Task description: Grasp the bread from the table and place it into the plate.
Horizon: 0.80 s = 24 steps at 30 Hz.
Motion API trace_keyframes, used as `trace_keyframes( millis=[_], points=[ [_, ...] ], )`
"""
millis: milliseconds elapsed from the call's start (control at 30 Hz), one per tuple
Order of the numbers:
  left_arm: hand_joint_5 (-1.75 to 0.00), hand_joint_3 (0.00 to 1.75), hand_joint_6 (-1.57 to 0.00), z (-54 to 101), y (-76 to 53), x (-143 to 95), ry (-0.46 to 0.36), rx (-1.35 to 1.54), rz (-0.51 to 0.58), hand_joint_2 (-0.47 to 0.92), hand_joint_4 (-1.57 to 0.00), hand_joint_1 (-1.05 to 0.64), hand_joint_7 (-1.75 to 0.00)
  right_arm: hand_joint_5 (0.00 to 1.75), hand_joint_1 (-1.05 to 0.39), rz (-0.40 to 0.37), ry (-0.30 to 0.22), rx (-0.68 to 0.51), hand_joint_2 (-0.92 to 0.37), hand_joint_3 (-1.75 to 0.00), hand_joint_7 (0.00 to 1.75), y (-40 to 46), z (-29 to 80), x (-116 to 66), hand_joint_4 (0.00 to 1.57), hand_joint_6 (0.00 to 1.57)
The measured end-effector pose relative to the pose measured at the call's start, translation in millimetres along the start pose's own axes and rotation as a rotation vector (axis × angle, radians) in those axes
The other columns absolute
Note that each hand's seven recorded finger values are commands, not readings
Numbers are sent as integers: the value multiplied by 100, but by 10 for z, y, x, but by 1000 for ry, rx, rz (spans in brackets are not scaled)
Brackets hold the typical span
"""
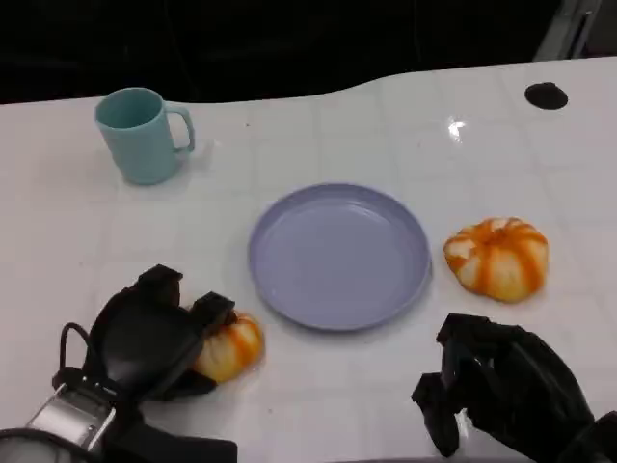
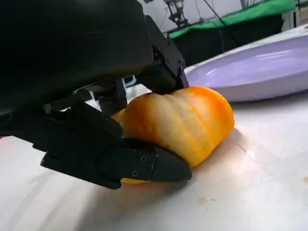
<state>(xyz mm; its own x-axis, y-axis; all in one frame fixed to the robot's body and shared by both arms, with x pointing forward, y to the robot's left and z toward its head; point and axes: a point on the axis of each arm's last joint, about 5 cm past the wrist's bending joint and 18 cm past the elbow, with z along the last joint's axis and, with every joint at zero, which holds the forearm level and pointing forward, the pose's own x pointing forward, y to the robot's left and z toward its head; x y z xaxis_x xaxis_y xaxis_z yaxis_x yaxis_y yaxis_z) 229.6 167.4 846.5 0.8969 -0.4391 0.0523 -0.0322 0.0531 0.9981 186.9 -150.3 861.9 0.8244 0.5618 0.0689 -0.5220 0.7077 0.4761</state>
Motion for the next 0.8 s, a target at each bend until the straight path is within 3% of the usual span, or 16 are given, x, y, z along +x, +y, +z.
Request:
trace_keyframes(
  millis=[300, 567, 800],
  points=[
    [-175, 121, -65, 1, -53, -19, 19, -27, 97, 47, -87, -28, -175, 155, -94, 5, -1, -2, -59, -68, 137, -2, 2, -2, 122, 107],
    [-175, 131, -66, 39, -50, 9, 56, -138, 263, 41, -90, -24, -175, 154, -94, 4, 1, -4, -60, -68, 137, -3, 1, -2, 122, 107],
    [-175, 128, -67, 5, 96, 36, 139, -244, 382, 47, -91, -21, -175, 155, -94, 2, 4, -4, -59, -69, 137, -4, -3, -2, 121, 106]
  ],
)
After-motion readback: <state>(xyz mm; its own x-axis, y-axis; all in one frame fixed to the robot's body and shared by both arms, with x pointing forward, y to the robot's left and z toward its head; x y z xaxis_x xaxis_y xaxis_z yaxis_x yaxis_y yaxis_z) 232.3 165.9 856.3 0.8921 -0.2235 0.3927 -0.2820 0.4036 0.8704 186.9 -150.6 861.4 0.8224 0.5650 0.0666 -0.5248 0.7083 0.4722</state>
